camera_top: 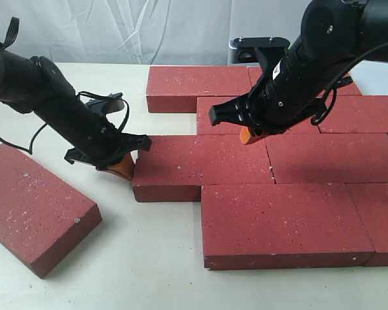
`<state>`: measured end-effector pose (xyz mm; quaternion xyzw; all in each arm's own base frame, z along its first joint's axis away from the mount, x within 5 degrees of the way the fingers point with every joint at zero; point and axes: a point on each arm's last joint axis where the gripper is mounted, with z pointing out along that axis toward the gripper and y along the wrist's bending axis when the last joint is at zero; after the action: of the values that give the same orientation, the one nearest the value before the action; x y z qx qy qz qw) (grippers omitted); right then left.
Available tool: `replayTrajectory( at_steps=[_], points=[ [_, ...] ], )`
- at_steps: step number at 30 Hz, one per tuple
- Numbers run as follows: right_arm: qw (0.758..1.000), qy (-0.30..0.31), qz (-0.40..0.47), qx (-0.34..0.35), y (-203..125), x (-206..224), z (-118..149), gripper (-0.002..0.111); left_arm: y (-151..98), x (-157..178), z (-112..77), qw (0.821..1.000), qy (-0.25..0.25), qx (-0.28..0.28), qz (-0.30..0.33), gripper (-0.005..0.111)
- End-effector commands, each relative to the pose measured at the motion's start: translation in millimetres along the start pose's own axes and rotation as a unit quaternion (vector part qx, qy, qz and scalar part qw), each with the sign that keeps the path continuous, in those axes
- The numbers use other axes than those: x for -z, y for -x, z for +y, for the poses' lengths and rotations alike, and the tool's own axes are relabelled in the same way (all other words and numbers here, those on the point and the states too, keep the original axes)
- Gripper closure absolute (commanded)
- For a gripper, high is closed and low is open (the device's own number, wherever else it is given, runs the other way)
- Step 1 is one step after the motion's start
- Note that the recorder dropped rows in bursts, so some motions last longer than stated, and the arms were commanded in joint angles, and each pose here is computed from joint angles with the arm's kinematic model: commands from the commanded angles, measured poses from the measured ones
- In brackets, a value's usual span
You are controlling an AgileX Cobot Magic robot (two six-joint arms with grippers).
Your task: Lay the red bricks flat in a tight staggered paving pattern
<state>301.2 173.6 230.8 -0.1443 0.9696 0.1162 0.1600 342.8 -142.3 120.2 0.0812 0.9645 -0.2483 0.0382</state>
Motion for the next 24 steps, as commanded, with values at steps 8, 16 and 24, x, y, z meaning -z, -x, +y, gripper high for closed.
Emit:
replayTrajectory(
  at_steps=[8, 16, 24],
  points=[
    [1.000, -0.004, -0.008, 0.004, 0, 5, -2, 0.109, -2, 0, -2.4, 1.000, 0.005, -0.003, 0.010, 0.107],
    [1.000, -0.004, -0.007, 0.004, 0, 5, -2, 0.109, -3, 0, -1.0, 1.000, 0.013, 0.002, 0.014, 0.107],
    [1.000, -0.004, -0.007, 0.004, 0, 5, -2, 0.109, 2, 16, -6.6, 0.999, 0.025, -0.020, -0.004, 0.107]
  ],
)
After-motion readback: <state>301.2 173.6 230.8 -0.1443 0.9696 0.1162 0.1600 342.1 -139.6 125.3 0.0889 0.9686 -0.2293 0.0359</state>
